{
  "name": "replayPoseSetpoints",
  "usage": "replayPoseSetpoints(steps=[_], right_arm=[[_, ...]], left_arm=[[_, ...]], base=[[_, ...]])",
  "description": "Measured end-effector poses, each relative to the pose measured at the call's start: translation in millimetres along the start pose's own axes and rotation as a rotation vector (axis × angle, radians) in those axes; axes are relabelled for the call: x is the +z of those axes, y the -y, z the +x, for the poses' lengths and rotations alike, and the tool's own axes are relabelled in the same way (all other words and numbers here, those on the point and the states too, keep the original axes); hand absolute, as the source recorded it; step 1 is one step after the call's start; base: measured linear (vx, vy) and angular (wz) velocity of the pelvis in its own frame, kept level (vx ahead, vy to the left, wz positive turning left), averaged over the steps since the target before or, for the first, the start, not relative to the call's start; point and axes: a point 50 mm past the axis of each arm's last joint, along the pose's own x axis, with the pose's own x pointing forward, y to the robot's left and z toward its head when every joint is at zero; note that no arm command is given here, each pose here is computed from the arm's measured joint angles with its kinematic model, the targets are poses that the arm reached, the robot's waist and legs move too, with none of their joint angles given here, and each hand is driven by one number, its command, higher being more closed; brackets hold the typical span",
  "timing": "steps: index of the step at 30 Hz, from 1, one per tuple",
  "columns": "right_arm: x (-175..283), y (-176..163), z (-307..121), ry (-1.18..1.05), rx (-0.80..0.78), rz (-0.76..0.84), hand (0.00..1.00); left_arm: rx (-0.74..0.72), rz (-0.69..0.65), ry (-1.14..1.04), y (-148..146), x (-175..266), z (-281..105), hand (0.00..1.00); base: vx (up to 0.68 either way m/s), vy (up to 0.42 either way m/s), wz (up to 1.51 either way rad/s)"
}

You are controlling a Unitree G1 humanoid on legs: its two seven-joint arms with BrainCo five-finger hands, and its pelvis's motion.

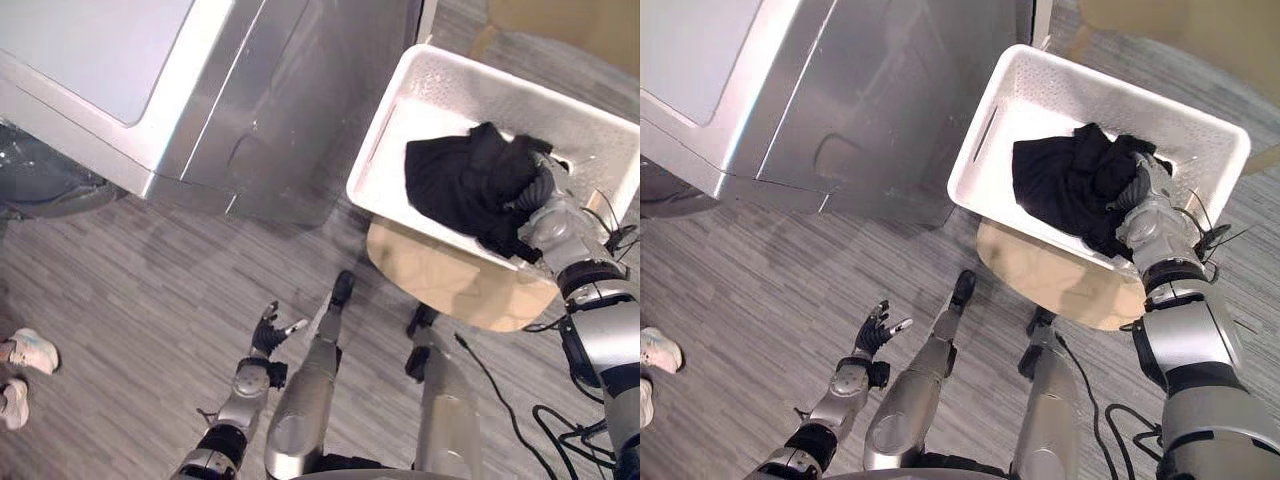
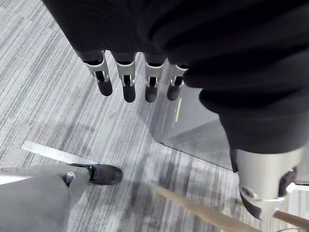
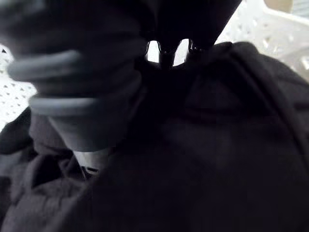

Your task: Pick up the laundry basket with both hands and put the clothes into the washing machine.

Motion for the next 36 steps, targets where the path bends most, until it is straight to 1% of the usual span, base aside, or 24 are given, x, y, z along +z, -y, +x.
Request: replayPoseSetpoints(steps=[4, 9, 11, 12, 13, 16, 17, 18, 19, 20, 21, 23, 25, 30, 33, 36], right_arm=[[7.3, -2.5, -0.3, 0.045, 0.017, -0.047, 1.00], [30.0, -31.5, -9.6, 0.139, 0.089, 0.039, 1.00], [35.0, -42.8, -16.6, 0.164, 0.107, 0.113, 1.00], [43.0, -49.5, -23.1, 0.196, 0.111, 0.208, 1.00], [48.0, -50.9, -25.9, 0.214, 0.108, 0.257, 1.00], [71.9, -49.2, -36.4, 0.299, 0.078, 0.472, 1.00], [80.5, -47.9, -41.3, 0.326, 0.066, 0.566, 1.00], [90.0, -48.5, -50.2, 0.359, 0.060, 0.716, 1.00], [93.4, -50.6, -55.4, 0.371, 0.062, 0.784, 1.00], [95.5, -58.1, -65.9, 0.374, 0.072, 0.886, 1.00], [95.3, -61.9, -71.5, 0.372, 0.077, 0.937, 1.00], [91.6, -80.1, -94.0, 0.336, 0.112, 1.089, 1.00], [93.1, -92.5, -114.1, 0.325, 0.148, 1.176, 1.00], [96.3, -100.6, -147.9, 0.381, 0.226, 1.305, 1.00], [107.5, -98.6, -171.1, 0.492, 0.313, 1.332, 1.00], [118.1, -95.0, -182.2, 0.580, 0.357, 1.339, 1.00]], left_arm=[[-0.034, 0.004, 0.015, 10.3, 5.0, 1.5, 0.00], [-0.037, 0.001, 0.017, 11.8, 6.2, 2.1, 0.00], [-0.035, 0.000, 0.018, 11.3, 6.4, 2.2, 0.00], [-0.031, 0.004, 0.017, 9.3, 6.0, 2.3, 0.00], [-0.028, 0.005, 0.015, 8.1, 5.7, 2.3, 0.00], [-0.018, 0.009, 0.003, 4.5, 3.8, 1.9, 0.00], [-0.016, 0.015, 0.001, 3.3, 2.9, 1.5, 0.00], [-0.007, 0.010, -0.008, 1.0, -0.1, 0.0, 0.00], [0.000, 0.006, -0.015, -0.8, -2.4, -1.4, 0.00], [0.008, 0.004, -0.031, -3.0, -7.4, -4.1, 0.00], [0.008, 0.004, -0.040, -3.3, -10.1, -5.7, 0.00], [-0.004, 0.004, -0.077, -2.4, -21.1, -12.7, 0.00], [-0.014, 0.023, -0.120, -2.7, -34.1, -21.3, 0.00], [-0.005, 0.033, -0.202, -5.8, -58.9, -40.3, 0.00], [0.000, 0.048, -0.259, -11.9, -76.6, -56.2, 0.00], [0.013, 0.049, -0.281, -18.5, -83.4, -63.0, 0.00]], base=[[-0.04, -0.088, 0.11], [-0.05, -0.089, -0.01], [-0.04, -0.082, 0.03], [-0.03, -0.079, 0.01], [-0.04, -0.087, 0.00], [-0.02, -0.079, -0.07], [0.01, -0.063, -0.07], [0.01, -0.067, -0.08], [0.04, -0.067, -0.13], [0.05, -0.051, -0.13], [0.10, -0.061, -0.07], [0.11, -0.047, 0.03], [0.09, -0.014, 0.00], [0.04, 0.009, -0.17], [0.01, 0.017, -0.54], [-0.02, 0.015, -0.73]])
